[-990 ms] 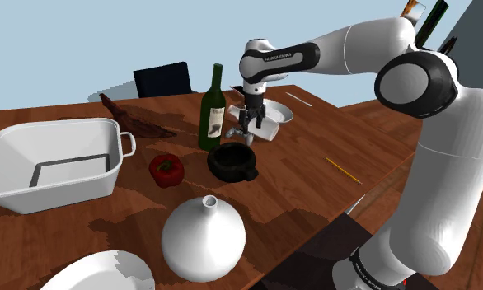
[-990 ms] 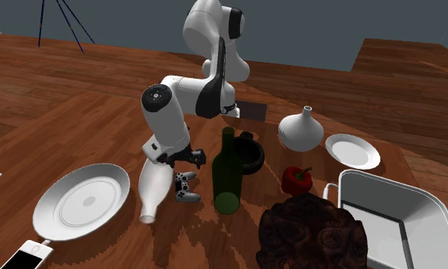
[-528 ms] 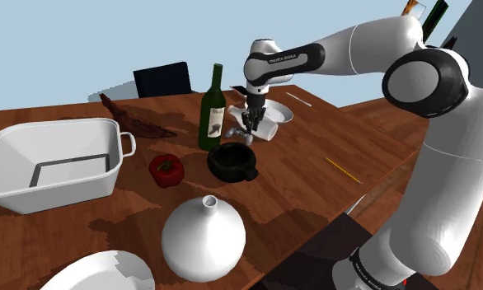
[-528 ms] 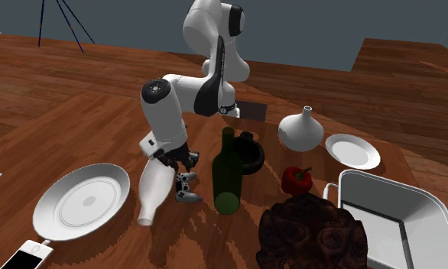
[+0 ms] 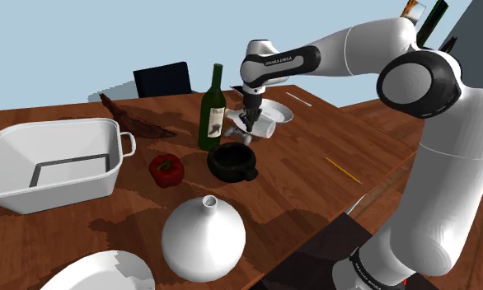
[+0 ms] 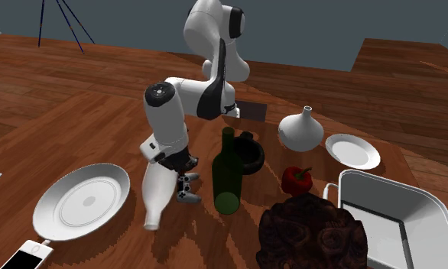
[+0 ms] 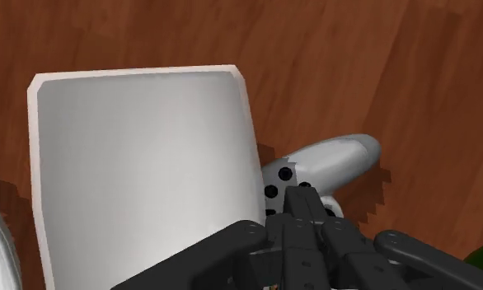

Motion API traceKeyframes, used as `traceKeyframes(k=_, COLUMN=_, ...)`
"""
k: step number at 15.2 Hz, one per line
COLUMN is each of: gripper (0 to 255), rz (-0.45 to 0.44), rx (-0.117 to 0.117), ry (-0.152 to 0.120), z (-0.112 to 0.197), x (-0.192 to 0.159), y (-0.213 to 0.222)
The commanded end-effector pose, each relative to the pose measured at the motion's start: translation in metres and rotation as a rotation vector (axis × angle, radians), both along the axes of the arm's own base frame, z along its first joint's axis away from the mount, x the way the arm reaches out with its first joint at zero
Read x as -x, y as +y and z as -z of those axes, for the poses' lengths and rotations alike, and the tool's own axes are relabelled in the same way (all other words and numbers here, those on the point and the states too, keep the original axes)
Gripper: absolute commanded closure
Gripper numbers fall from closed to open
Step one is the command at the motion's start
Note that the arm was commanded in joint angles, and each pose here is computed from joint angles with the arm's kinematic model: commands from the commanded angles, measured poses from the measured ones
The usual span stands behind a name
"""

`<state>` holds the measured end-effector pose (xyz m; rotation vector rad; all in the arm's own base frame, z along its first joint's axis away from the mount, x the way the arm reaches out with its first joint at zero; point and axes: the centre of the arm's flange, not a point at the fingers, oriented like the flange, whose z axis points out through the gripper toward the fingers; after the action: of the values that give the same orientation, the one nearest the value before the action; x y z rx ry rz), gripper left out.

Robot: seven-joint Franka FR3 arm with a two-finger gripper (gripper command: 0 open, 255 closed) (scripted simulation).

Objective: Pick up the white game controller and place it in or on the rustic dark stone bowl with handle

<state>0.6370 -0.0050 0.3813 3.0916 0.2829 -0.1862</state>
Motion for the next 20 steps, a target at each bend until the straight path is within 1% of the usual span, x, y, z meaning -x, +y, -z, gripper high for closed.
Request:
traceKeyframes(k=1, gripper=0, rz=0.001, rx=0.0, ry=0.003, z=0.002, x=0.0, y=-0.001)
traceKeyframes(k=2, gripper=0, rz=0.278, rx=-0.009, ry=-0.195, z=0.003, x=0.042, y=0.001)
traceKeyframes(k=3, gripper=0, rz=0.051, rx=-0.001, ry=-0.023, z=0.002, x=0.022, y=0.002)
traceKeyframes(k=4, gripper=0, rz=0.051, rx=-0.001, ry=-0.023, z=0.002, x=0.022, y=0.002)
traceKeyframes(k=8, gripper=0, rz=-0.335, rx=0.081, ry=0.039, z=0.002, x=-0.032, y=0.036)
traceKeyframes(k=11, gripper=0, rz=-0.624, rx=0.142, ry=0.085, z=0.007, x=-0.062, y=0.073)
traceKeyframes(k=12, gripper=0, rz=-0.643, rx=0.146, ry=0.088, z=0.008, x=-0.064, y=0.076)
traceKeyframes(k=19, gripper=0, rz=-0.643, rx=0.146, ry=0.088, z=0.046, x=-0.059, y=0.065)
traceKeyframes(k=20, gripper=0, rz=-0.643, rx=0.146, ry=0.088, z=0.046, x=-0.059, y=0.065)
